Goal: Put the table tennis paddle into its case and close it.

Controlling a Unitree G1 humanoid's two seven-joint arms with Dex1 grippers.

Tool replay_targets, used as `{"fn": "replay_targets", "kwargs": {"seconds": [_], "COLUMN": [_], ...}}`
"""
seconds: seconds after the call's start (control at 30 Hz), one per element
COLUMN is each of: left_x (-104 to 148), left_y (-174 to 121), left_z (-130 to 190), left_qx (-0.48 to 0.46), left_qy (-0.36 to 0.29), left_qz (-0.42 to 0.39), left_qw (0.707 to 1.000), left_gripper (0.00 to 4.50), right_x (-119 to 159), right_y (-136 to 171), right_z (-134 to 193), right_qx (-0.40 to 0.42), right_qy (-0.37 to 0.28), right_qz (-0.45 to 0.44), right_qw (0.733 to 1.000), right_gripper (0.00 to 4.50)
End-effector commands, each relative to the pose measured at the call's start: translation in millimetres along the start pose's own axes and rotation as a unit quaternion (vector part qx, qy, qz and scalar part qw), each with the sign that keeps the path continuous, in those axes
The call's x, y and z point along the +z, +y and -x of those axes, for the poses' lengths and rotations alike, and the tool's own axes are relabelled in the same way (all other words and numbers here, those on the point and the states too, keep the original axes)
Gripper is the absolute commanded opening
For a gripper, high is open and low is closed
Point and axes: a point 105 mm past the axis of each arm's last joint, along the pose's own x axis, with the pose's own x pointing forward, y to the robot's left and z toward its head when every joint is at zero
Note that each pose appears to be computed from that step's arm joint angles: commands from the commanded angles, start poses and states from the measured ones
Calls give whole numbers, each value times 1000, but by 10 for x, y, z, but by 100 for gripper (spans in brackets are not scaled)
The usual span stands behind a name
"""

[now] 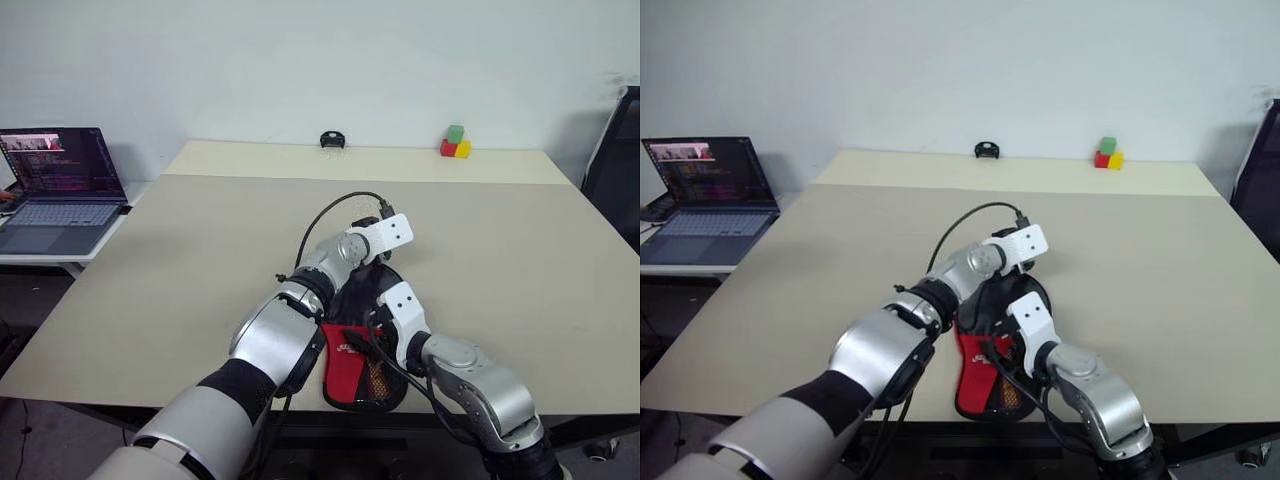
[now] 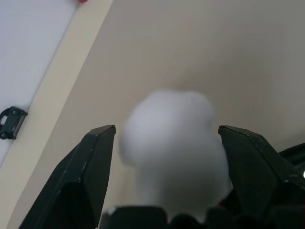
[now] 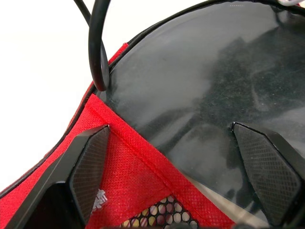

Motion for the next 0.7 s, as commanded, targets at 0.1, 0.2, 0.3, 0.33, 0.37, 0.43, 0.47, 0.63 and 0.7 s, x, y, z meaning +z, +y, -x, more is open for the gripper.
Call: {"fn": "replay_targets", "kwargs": {"seconds": [0.1,0.2,0.3,0.33,0.37,0.43,0.47,0.63,0.7], "left_x": [232,285,346,362,373,383,361,108,38], "left_y": [441,623,793,840,895,942,886,611,568], "left_z": [108,180,271,302,349,410,442,615,659], "left_qx": [59,78,89,90,88,77,48,-70,-84], "left_qy": [-57,-80,-114,-127,-145,-173,-193,-255,-261], "left_qz": [38,46,64,73,82,102,102,140,145], "left_qw": [996,993,987,985,982,977,975,954,951], "left_gripper": [355,355,355,355,355,355,355,355,355], "right_x": [-443,-409,-364,-351,-319,-267,-212,93,168], "right_y": [11,-61,-138,-166,-182,-208,-212,-161,-130], "right_z": [-96,-104,-94,-88,-76,-51,-19,169,232], "right_qx": [22,17,13,12,12,13,18,66,84], "right_qy": [94,91,86,84,79,70,60,-1,-15], "right_qz": [-36,-33,-31,-31,-32,-35,-39,-74,-84], "right_qw": [995,995,996,996,996,997,997,995,993], "right_gripper": [450,450,450,450,450,450,450,450,450]}}
